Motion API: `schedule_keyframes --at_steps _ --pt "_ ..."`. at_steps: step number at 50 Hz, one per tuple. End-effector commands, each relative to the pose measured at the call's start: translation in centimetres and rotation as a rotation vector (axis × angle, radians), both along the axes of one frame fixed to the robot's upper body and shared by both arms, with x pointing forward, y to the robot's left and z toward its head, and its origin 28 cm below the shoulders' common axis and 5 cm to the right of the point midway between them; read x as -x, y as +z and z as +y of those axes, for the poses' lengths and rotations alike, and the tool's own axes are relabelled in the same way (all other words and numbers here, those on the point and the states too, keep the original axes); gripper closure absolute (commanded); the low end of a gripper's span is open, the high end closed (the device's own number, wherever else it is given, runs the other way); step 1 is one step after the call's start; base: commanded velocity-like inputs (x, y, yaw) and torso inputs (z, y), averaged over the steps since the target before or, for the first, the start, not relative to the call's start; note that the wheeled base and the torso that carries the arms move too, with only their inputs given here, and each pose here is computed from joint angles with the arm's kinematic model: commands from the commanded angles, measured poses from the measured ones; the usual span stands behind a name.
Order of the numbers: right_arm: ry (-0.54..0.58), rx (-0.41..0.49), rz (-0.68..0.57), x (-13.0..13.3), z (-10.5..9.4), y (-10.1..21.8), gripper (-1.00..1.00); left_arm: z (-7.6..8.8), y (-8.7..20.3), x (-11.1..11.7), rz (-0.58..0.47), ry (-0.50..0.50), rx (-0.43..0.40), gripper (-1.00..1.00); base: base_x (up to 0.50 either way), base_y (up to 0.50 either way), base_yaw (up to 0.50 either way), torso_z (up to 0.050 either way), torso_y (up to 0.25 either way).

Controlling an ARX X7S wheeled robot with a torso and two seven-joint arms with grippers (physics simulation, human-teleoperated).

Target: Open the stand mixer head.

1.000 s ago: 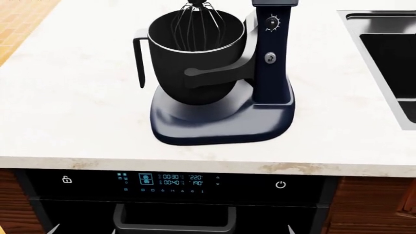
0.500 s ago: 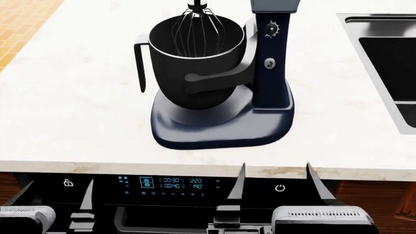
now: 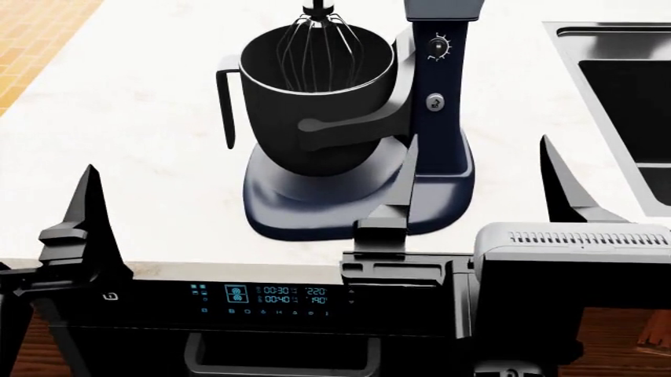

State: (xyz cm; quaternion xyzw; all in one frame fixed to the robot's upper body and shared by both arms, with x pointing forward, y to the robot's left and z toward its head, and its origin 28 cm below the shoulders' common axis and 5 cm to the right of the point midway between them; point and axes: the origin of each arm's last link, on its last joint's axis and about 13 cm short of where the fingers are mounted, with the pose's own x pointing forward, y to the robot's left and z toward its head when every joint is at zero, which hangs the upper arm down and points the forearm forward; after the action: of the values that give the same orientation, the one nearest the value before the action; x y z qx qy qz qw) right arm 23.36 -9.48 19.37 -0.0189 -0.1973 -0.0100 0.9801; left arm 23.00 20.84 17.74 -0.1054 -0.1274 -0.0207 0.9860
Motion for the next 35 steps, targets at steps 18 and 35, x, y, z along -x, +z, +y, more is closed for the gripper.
schedule_keyframes --at_steps 18,35 --pt "0.038 -0.043 0.012 0.8 0.0 -0.3 -1.0 0.2 0.7 0.0 -0.011 0.007 0.025 -1.0 0.35 0.0 0.0 0.0 0.0" --pt "0.002 0.024 0.041 -1.0 -0.1 -0.7 1.0 0.2 0.6 0.2 -0.01 0.002 0.029 -1.0 0.0 0.0 0.0 0.0 0.0"
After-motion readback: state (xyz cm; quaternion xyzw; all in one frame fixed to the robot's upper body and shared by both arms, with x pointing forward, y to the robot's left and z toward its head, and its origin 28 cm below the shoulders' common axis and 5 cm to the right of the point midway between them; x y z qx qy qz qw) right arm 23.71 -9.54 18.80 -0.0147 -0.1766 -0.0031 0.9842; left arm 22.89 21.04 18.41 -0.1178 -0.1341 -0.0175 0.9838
